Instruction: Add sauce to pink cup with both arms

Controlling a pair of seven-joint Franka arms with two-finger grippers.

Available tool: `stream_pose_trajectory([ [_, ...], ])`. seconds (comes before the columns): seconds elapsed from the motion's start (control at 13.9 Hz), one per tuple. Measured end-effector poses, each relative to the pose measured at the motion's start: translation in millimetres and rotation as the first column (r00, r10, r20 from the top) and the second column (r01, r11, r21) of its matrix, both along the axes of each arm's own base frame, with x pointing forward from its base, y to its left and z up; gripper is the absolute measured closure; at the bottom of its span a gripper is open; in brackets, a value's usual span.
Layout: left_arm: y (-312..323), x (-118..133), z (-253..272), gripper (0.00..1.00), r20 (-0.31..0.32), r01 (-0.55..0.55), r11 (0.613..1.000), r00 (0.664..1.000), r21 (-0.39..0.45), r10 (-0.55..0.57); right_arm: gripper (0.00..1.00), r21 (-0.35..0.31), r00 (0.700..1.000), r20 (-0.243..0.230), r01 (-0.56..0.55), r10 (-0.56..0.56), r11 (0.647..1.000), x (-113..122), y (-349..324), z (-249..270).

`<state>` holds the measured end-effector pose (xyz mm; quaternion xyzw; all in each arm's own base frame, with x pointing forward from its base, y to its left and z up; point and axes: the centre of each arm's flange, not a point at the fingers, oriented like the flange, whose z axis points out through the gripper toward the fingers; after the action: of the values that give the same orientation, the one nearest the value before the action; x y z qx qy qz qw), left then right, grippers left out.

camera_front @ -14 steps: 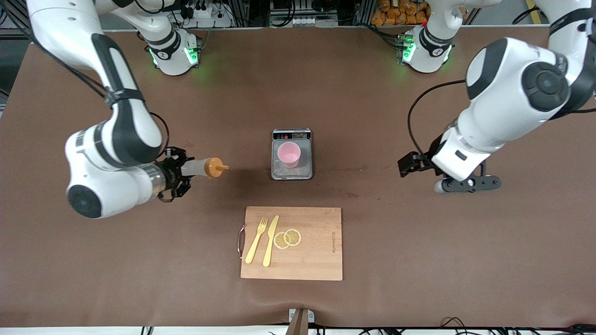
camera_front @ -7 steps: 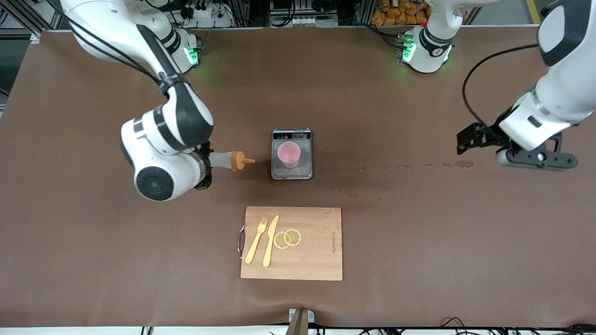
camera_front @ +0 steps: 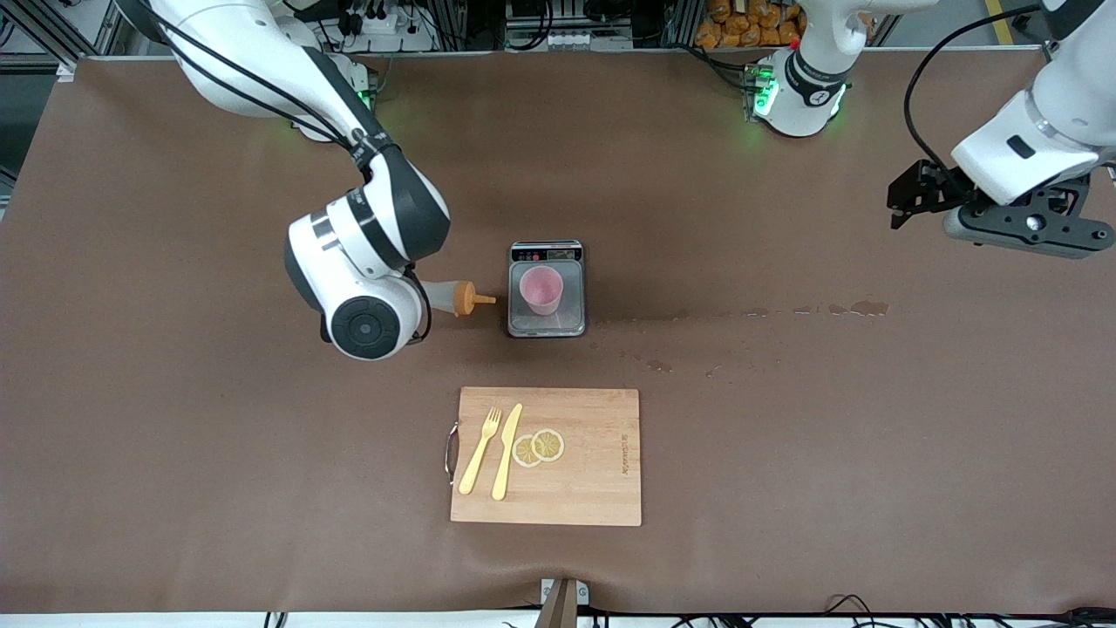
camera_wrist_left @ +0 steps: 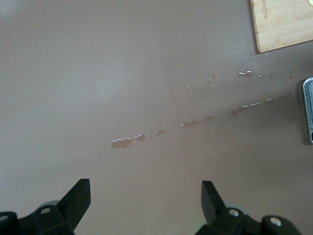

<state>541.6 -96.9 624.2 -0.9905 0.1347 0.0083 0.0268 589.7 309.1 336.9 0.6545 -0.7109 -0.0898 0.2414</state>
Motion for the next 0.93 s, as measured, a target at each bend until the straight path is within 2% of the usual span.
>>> stream_pose_trajectory([
  [0.22,6.2,-0.3,2.3,0.0,0.003,-0.016,1.0,1.0,0.0,0.016,0.54,-0.05,1.0,0.004,-0.021,0.021,0.999,-8.3,13.2,-8.6],
  [0.43,5.4,-0.5,2.2,0.0,0.005,-0.063,0.998,0.998,-0.005,0.063,0.55,-0.133,0.999,-0.003,-0.041,0.04,0.99,-16.6,18.5,-18.3],
  [0.5,4.0,-0.8,2.2,0.0,0.003,-0.08,0.997,0.997,-0.016,0.08,0.57,-0.145,0.999,-0.007,-0.042,0.041,0.988,-18.0,19.0,-19.6],
  [0.93,3.4,-0.9,2.2,0.0,-0.007,-0.13,0.99,0.992,-0.052,0.13,0.58,-0.164,0.999,-0.009,-0.04,0.039,0.986,-18.5,17.0,-21.4],
])
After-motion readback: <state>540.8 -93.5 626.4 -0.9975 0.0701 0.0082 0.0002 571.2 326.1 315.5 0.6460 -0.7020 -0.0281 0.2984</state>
